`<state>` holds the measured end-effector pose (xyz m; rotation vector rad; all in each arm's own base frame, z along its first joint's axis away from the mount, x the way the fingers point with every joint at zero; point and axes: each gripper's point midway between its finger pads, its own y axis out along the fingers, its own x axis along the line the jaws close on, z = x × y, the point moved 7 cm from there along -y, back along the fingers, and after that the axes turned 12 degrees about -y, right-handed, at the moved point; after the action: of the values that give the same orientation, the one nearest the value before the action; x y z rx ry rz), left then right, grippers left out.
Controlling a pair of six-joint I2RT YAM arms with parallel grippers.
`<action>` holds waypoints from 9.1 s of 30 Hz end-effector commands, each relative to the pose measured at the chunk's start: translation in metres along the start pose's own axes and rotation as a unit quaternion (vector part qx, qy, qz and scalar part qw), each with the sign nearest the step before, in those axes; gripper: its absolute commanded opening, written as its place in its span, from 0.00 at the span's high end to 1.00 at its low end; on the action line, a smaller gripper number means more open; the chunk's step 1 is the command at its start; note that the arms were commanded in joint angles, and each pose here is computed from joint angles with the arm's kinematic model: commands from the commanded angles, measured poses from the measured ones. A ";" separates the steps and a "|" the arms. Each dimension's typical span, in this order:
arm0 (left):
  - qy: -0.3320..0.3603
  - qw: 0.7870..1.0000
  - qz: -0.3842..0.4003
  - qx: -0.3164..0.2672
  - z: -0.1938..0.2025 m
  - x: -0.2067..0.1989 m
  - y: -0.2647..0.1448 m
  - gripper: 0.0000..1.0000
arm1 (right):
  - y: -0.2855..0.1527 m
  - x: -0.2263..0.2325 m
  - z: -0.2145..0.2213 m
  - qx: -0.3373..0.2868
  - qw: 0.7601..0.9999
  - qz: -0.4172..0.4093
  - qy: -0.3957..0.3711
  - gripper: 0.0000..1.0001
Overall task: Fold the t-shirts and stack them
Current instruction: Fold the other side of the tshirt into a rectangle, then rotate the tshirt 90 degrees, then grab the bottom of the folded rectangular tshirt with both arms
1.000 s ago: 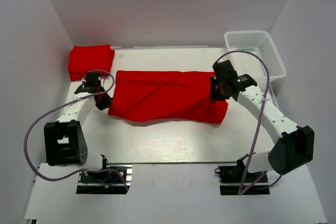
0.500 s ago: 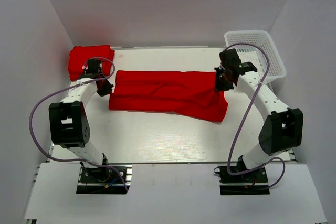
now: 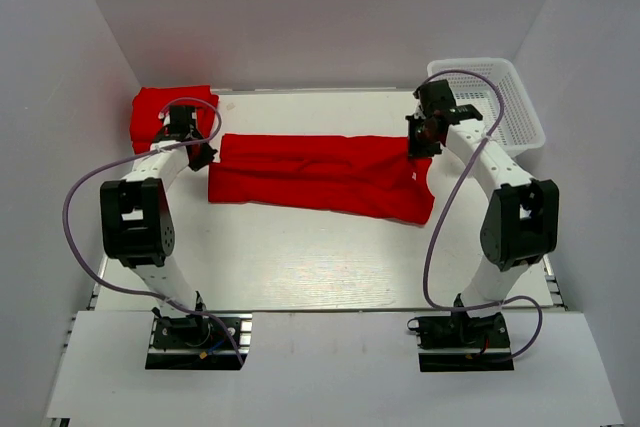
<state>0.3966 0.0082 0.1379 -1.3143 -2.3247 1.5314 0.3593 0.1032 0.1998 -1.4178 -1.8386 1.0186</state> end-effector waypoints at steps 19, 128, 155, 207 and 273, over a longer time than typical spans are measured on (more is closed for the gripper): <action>0.040 0.998 0.041 0.024 -0.003 -0.021 0.036 1.00 | 0.084 -0.013 -0.066 -0.034 0.996 -0.030 -0.082 1.00; 0.302 0.939 0.032 0.160 0.183 -0.051 -0.222 0.00 | 0.067 0.071 -0.187 -0.241 0.959 -0.147 -0.003 0.10; 0.068 0.987 0.025 0.146 0.067 0.021 -0.092 0.00 | 0.092 0.263 -0.041 -0.056 0.997 -0.056 0.013 0.10; 0.231 0.917 0.215 0.245 0.149 -0.025 -0.098 0.00 | -0.001 0.127 -0.089 -0.151 0.985 -0.042 -0.065 0.10; 0.341 0.887 0.036 0.310 0.303 0.034 -0.111 1.00 | -0.003 0.115 0.208 0.083 0.993 0.032 0.076 0.22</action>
<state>0.1909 -0.2239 0.0780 -1.6117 -1.2541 1.3578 0.1548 0.1660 0.0914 -1.4025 -1.5436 1.1007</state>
